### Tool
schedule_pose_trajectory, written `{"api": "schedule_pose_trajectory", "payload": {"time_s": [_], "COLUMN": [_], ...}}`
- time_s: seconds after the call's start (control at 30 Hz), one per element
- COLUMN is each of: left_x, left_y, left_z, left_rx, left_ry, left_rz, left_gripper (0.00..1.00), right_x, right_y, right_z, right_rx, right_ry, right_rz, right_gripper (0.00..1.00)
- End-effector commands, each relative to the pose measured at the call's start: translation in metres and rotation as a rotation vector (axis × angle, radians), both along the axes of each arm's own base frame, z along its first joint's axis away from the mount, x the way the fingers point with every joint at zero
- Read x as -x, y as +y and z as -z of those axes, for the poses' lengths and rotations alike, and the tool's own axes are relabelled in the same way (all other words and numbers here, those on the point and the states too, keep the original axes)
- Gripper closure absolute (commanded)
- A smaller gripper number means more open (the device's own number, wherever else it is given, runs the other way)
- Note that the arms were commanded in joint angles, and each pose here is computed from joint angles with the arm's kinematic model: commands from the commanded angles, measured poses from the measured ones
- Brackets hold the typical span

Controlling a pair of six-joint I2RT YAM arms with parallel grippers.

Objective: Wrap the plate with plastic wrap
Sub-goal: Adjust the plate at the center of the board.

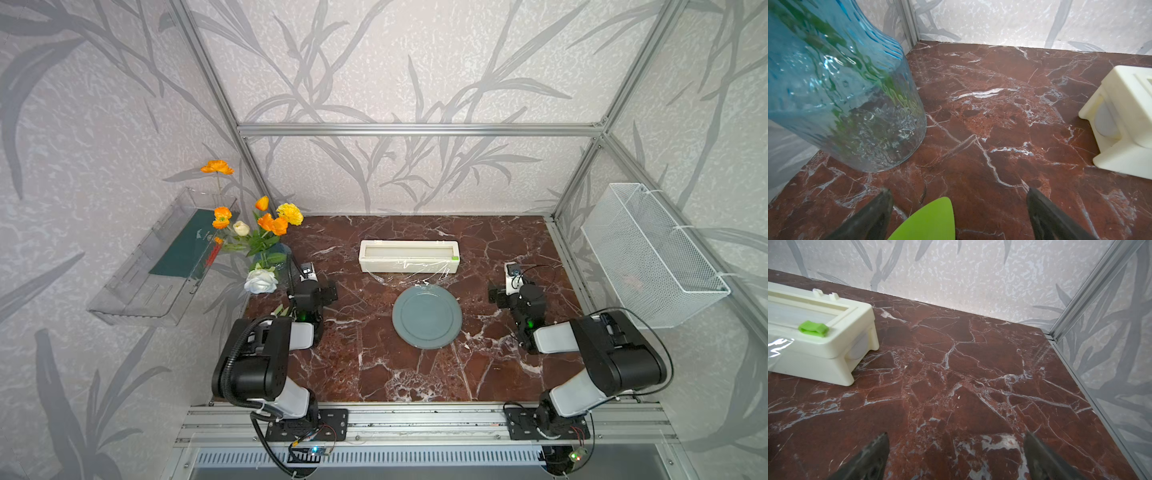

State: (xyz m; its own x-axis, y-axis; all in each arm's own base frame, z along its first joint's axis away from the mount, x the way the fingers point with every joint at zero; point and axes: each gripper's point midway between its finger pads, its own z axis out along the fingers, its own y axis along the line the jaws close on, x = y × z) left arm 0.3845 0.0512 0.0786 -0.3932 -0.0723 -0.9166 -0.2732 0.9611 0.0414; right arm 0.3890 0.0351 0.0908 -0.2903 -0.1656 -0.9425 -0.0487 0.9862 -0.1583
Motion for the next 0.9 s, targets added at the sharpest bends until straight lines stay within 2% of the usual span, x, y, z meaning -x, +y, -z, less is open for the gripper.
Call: {"api": "schedule_pose_trajectory", "payload": {"time_s": [0.0,0.87], "left_x": [-0.0060,-0.0063], "left_y": [-0.0007,-0.0017], "left_z": [-0.0145,-0.0156], "left_rx": [0.011,0.008], "left_ry": [-0.039,-0.042], "left_rz": [0.007,0.012], "left_gripper": [0.01,0.01], "right_x": [-0.0032,-0.0023], "right_y": [0.0002,0.0007], "right_z": [-0.0057,-0.0059], "right_rx": [-0.007,-0.005], "right_ry": [-0.026,-0.030], "right_rz": [0.006,0.006], "right_gripper": [0.01,0.01]}}
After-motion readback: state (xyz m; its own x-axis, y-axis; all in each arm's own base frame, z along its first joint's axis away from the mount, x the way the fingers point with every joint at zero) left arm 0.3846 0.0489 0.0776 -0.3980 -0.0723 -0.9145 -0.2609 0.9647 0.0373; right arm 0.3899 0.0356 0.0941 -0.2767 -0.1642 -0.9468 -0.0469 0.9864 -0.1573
